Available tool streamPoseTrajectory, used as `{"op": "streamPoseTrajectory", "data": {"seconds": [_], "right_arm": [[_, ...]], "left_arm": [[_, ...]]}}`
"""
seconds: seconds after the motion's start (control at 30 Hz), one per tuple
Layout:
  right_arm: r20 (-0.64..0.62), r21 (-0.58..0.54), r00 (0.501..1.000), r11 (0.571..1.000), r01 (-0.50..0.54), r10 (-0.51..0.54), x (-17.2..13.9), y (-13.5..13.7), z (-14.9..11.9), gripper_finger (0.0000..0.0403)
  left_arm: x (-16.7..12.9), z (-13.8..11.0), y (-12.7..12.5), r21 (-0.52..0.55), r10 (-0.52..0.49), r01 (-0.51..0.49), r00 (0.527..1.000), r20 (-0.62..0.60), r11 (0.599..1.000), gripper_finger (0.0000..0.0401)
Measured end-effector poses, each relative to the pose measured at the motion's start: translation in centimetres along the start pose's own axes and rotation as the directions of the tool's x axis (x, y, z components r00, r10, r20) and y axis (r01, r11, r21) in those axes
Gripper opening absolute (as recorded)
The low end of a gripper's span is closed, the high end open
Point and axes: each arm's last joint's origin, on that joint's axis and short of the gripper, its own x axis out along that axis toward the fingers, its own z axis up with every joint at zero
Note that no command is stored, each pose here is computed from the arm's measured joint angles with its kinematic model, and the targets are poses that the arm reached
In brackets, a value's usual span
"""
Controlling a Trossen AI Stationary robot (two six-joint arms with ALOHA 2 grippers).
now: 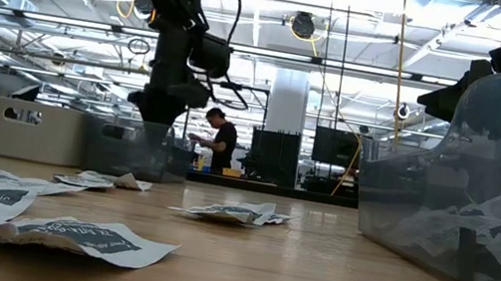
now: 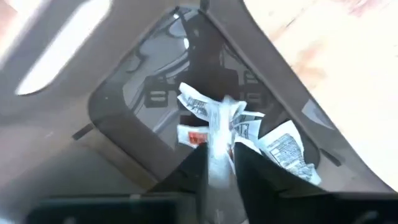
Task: Pick & Place First Aid Supplies
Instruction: Put the white ointment pack into the top black bin
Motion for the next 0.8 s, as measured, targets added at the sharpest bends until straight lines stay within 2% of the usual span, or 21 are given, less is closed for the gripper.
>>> {"op": "streamPoseTrajectory", "data": {"seconds": [0.13,0.2,0.33,0.5,0.57,0.67,0.73,0.8], "right_arm": [[0.000,0.000,1.000,1.000,0.000,0.000,0.0,0.0,0.0,0.0220],[0.000,0.000,1.000,1.000,0.000,0.000,0.0,0.0,0.0,0.0221],[0.000,0.000,1.000,1.000,0.000,0.000,0.0,0.0,0.0,0.0221],[0.000,0.000,1.000,1.000,0.000,0.000,0.0,0.0,0.0,0.0222],[0.000,0.000,1.000,1.000,0.000,0.000,0.0,0.0,0.0,0.0221],[0.000,0.000,1.000,1.000,0.000,0.000,0.0,0.0,0.0,0.0220],[0.000,0.000,1.000,1.000,0.000,0.000,0.0,0.0,0.0,0.0221],[0.000,0.000,1.000,1.000,0.000,0.000,0.0,0.0,0.0,0.0222]], "left_arm": [[-1.0,-0.3,0.2,-0.004,-0.003,0.003,1.000,0.028,1.000,0.0139],[-1.7,-0.6,0.2,0.028,-0.006,0.005,0.999,0.040,1.000,0.0160],[-3.0,-1.4,-0.1,0.185,-0.007,-0.001,0.999,0.045,0.983,0.0188],[-4.5,-2.4,-1.0,0.406,-0.015,-0.014,0.998,0.067,0.914,0.0203],[-4.9,-2.8,-1.4,0.501,-0.017,-0.021,0.997,0.071,0.865,0.0204],[-5.2,-3.4,-2.0,0.649,-0.013,-0.020,0.999,0.046,0.760,0.0200],[-5.3,-4.0,-2.6,0.744,-0.004,-0.008,1.000,0.014,0.668,0.0196],[-5.3,-4.7,-3.4,0.831,0.012,0.015,1.000,-0.026,0.557,0.0191]]}}
